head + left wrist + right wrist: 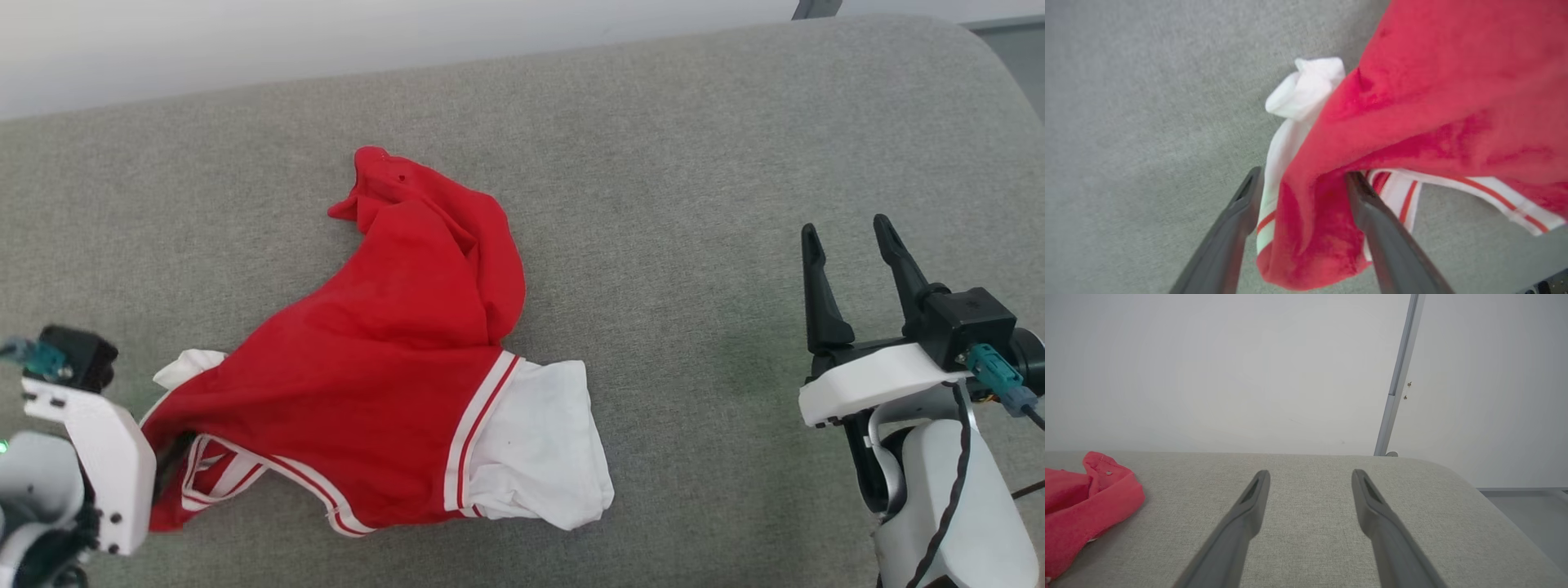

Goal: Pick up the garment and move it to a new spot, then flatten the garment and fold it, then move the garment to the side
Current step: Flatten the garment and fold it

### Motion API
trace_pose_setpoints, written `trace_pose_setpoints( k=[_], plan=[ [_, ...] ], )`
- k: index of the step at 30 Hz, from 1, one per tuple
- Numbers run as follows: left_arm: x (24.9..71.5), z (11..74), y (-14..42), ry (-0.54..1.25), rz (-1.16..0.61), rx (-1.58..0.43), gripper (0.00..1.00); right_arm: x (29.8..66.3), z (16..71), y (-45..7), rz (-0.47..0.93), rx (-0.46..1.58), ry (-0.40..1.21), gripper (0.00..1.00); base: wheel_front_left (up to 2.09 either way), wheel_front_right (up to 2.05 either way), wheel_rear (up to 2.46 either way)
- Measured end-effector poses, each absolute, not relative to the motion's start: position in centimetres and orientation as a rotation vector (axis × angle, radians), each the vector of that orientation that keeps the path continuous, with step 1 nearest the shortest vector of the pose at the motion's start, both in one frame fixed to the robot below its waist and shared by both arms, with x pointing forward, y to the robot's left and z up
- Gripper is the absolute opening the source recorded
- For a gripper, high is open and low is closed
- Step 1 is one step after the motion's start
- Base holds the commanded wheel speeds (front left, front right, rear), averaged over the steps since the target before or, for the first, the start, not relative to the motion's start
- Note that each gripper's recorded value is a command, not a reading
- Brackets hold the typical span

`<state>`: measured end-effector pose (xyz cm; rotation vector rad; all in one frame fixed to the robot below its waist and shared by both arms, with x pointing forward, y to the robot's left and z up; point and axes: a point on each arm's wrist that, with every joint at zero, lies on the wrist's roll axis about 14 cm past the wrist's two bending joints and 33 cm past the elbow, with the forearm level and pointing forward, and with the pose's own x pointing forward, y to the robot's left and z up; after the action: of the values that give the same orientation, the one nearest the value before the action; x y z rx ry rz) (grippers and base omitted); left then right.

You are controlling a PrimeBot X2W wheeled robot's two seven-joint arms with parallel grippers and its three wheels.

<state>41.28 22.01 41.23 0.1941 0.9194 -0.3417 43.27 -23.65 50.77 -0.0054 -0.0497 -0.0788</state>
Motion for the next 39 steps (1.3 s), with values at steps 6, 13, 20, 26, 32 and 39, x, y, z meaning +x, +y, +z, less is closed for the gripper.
trace_pose_setpoints(
  k=[6, 13, 20, 26, 32, 39],
  plan=[
    [43.3, 45.1, 21.7, 0.868, -0.369, 0.272, 1.0, 42.8, 51.4, -23.7, -0.079, -0.001, -0.064, 1.0, 0.0, 0.0, 0.0],
    [45.5, 46.9, 20.9, 0.873, -0.376, 0.302, 1.0, 41.9, 51.7, -23.9, -0.083, 0.002, -0.076, 1.0, 0.0, 0.0, 0.0],
    [46.4, 44.2, 20.1, 0.996, -0.38, 0.247, 1.0, 41.2, 51.3, -24.6, -0.104, 0.004, -0.066, 1.0, 0.0, 0.0, 0.0],
    [46.1, 41.6, 20.0, 1.115, -0.362, 0.223, 1.0, 40.9, 50.6, -25.5, -0.132, -0.003, -0.047, 1.0, 0.0, 0.0, 0.0],
    [45.6, 38.7, 21.4, 1.214, -0.279, 0.198, 1.0, 41.2, 50.0, -25.6, -0.134, -0.006, -0.03, 1.0, 0.0, 0.0, 0.0],
    [46.1, 37.6, 21.5, 1.241, -0.269, 0.143, 0.0, 42.0, 49.9, -25.4, -0.124, -0.01, -0.032, 1.0, 0.0, 0.0, 0.0]
  ],
)
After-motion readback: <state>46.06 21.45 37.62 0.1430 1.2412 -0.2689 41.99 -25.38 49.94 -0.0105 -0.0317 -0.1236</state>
